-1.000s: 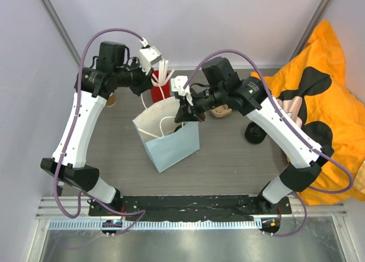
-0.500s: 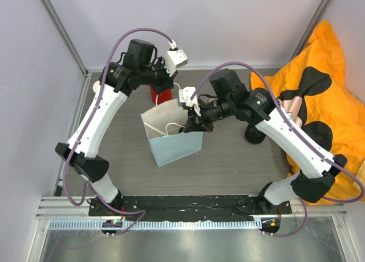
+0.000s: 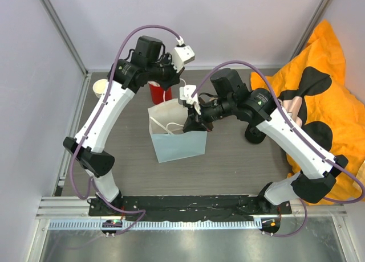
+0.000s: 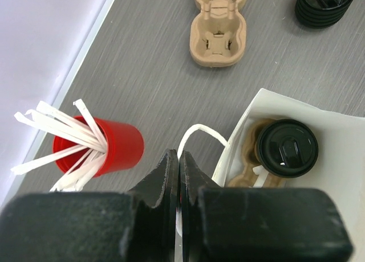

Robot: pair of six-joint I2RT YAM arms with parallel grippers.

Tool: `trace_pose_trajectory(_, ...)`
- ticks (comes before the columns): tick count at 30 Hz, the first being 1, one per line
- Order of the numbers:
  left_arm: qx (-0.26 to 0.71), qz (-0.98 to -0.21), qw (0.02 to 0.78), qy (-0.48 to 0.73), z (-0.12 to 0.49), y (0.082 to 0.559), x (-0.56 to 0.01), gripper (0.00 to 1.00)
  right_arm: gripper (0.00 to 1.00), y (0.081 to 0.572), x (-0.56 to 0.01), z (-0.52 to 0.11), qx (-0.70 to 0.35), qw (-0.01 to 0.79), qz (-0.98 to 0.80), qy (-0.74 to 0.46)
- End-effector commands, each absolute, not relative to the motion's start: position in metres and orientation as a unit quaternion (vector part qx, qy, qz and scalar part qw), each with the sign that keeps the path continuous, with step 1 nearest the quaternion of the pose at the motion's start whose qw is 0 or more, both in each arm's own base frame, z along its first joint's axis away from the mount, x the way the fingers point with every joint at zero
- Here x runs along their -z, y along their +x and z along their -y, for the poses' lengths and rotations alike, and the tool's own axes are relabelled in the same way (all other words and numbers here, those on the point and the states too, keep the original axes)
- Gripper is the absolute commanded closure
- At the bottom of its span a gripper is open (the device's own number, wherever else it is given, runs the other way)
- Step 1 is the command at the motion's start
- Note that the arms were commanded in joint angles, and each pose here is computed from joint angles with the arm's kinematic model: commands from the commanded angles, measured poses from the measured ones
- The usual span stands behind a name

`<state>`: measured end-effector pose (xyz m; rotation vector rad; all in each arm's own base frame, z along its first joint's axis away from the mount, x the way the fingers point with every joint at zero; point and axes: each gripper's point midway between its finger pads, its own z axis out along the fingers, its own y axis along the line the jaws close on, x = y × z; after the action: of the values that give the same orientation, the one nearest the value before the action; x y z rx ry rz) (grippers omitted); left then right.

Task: Pack the takeout coffee

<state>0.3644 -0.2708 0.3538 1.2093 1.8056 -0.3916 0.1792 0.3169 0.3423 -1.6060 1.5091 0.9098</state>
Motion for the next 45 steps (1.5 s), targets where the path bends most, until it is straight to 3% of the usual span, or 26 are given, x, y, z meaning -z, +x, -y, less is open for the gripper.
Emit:
trace_pose_trajectory(1, 0.162, -0.706, 0.492, 0.483, 0.284, 0.37, -0.381, 0.98, 0.99, 0.172, -0.369, -0.315, -0.363, 0.403, -0.563, -0.623)
trace_pose_trajectory(17, 0.163, -0.701, 0.492, 0.489, 0.302, 0.368, -0.38, 0.9, 0.96, 0.172, -0.368, -0.319, -0.364, 0.402, -0.565, -0.622)
trace_pose_trajectory(18, 0.161, -0.703, 0.491, 0.489, 0.3, 0.368, -0.379, 0.87, 0.88, 0.173, -0.365, -0.317, -0.359, 0.402, -0.568, -0.622)
trace_pose_trajectory(20, 0.152, -0.706, 0.489, 0.489, 0.297, 0.369, -0.376, 0.68, 0.78, 0.174, -0.363, -0.315, -0.355, 0.403, -0.569, -0.623)
trace_pose_trajectory(21, 0.148, -0.705, 0.492, 0.489, 0.295, 0.368, -0.378, 0.53, 0.68, 0.175, -0.363, -0.313, -0.348, 0.407, -0.571, -0.623)
trace_pose_trajectory(23, 0.14, -0.705, 0.497, 0.486, 0.291, 0.368, -0.383, 0.45, 0.54, 0.176, -0.368, -0.31, -0.338, 0.416, -0.57, -0.623)
trace_pose_trajectory(25, 0.134, -0.7, 0.51, 0.482, 0.286, 0.365, -0.395, 0.26, 0.44, 0.182, -0.375, -0.303, -0.318, 0.429, -0.574, -0.621)
trace_pose_trajectory(27, 0.123, -0.695, 0.525, 0.475, 0.278, 0.363, -0.408, 0.1, 0.24, 0.183, -0.39, -0.297, -0.305, 0.446, -0.57, -0.619)
trace_pose_trajectory(28, 0.119, -0.691, 0.534, 0.472, 0.273, 0.358, -0.418, 0.06, 0.21, 0.186, -0.395, -0.293, -0.293, 0.456, -0.573, -0.615)
trace_pose_trajectory(29, 0.112, -0.69, 0.542, 0.467, 0.268, 0.357, -0.426, 0.03, 0.05, 0.188, -0.409, -0.288, -0.285, 0.472, -0.568, -0.612)
trace_pose_trajectory(30, 0.106, -0.688, 0.549, 0.462, 0.263, 0.355, -0.432, 0.0, 0.03, 0.189, -0.414, -0.284, -0.279, 0.477, -0.569, -0.609)
trace_pose_trajectory(41, 0.052, -0.718, 0.615, 0.321, 0.151, 0.324, -0.482, 0.01, 0.0, 0.234, -0.457, -0.202, -0.145, 0.594, -0.64, -0.466)
trace_pose_trajectory(45, 0.043, -0.724, 0.633, 0.269, 0.114, 0.306, -0.482, 0.0, 0.0, 0.266, -0.47, -0.146, -0.073, 0.655, -0.672, -0.338)
